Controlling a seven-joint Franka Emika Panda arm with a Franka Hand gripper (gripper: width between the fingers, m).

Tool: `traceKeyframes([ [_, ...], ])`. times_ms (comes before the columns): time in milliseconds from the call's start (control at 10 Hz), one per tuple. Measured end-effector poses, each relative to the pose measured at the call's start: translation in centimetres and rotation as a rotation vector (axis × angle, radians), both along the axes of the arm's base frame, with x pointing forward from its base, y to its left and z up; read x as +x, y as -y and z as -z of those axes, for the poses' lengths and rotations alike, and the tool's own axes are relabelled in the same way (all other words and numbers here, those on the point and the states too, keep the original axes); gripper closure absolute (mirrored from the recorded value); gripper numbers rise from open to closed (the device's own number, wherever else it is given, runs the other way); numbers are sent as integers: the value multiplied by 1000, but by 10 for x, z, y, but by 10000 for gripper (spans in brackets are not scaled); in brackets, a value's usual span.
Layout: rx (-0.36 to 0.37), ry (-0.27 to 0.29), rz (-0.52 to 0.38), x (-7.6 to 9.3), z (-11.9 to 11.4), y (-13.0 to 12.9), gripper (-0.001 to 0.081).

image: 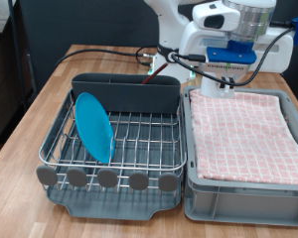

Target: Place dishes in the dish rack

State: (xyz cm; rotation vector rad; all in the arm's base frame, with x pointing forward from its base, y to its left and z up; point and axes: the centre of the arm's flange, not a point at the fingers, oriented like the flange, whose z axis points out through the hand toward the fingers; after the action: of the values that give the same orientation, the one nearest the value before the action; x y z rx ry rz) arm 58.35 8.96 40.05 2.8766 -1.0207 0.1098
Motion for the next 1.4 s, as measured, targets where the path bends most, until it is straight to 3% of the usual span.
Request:
traceKeyframes([
  [300,-24,34,8,36,-4,18,734],
  [600,-32,66,29,60,1,26,734],
  [1400,-28,111,43,83,19,46,734],
])
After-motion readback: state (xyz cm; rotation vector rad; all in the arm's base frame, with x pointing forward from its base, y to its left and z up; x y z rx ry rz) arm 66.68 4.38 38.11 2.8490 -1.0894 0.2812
